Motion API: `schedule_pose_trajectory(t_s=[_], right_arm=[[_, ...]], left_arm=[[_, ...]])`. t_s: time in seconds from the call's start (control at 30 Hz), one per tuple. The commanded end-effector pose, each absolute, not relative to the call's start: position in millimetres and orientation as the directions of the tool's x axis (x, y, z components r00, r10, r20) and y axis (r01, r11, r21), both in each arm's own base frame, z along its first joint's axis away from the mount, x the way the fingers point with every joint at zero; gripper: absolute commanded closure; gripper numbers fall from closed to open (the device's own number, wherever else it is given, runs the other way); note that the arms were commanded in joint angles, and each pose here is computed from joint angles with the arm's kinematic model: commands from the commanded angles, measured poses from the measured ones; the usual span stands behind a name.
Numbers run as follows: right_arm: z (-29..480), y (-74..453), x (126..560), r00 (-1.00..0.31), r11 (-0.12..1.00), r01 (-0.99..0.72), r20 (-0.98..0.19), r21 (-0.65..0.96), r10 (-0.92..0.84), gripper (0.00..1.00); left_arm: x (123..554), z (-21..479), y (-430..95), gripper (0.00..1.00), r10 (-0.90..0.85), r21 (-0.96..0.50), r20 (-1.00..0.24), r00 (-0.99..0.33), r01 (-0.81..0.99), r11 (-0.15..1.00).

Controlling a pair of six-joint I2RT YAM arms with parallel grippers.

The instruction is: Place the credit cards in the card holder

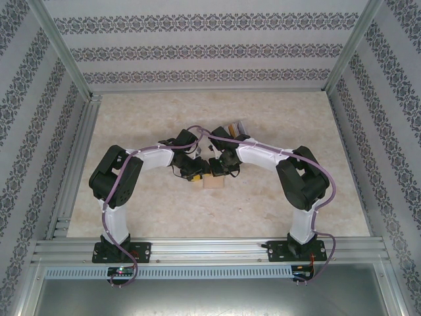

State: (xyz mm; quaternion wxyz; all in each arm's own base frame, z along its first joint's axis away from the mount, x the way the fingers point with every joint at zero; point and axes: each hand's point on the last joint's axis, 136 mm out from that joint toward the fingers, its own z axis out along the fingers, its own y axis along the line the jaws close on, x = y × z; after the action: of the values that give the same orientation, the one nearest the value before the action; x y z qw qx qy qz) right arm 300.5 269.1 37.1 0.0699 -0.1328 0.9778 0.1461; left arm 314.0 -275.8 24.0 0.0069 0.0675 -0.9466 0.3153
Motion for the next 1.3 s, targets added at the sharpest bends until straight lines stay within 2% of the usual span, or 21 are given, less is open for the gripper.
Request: schedule_pose_trajectory(t_s=[0.0, 0.43, 0.93, 1.1, 1.27], right_arm=[[21.0, 254.9, 300.6, -0.958, 0.943, -0.269, -0.157, 0.195, -0.240, 0.89], [23.6, 257.6, 288.9, -0.949, 0.928, -0.306, -0.149, 0.215, -0.278, 0.89], [-28.0, 247.3, 261.6, -0.944, 0.939, -0.331, -0.043, 0.093, -0.328, 0.90], [-31.1, 245.0, 262.7, -0.940, 0.938, -0.341, -0.040, 0.055, -0.339, 0.90], [-12.9, 253.8, 268.4, -0.941, 0.936, -0.333, -0.095, 0.115, -0.324, 0.89]], left_arm=[[321.3, -2.6, -298.2, 0.57, -0.078, -0.615, -0.026, -0.997, -0.046, 0.787], [321.9, -1.5, -298.1, 0.57, -0.080, -0.615, -0.027, -0.996, -0.046, 0.787], [320.3, -2.0, -297.0, 0.57, -0.083, -0.616, -0.027, -0.996, -0.049, 0.787], [320.2, 1.3, -295.2, 0.57, -0.085, -0.612, -0.036, -0.996, -0.046, 0.790], [321.9, 5.8, -291.4, 0.57, -0.094, -0.603, -0.058, -0.994, -0.040, 0.797]])
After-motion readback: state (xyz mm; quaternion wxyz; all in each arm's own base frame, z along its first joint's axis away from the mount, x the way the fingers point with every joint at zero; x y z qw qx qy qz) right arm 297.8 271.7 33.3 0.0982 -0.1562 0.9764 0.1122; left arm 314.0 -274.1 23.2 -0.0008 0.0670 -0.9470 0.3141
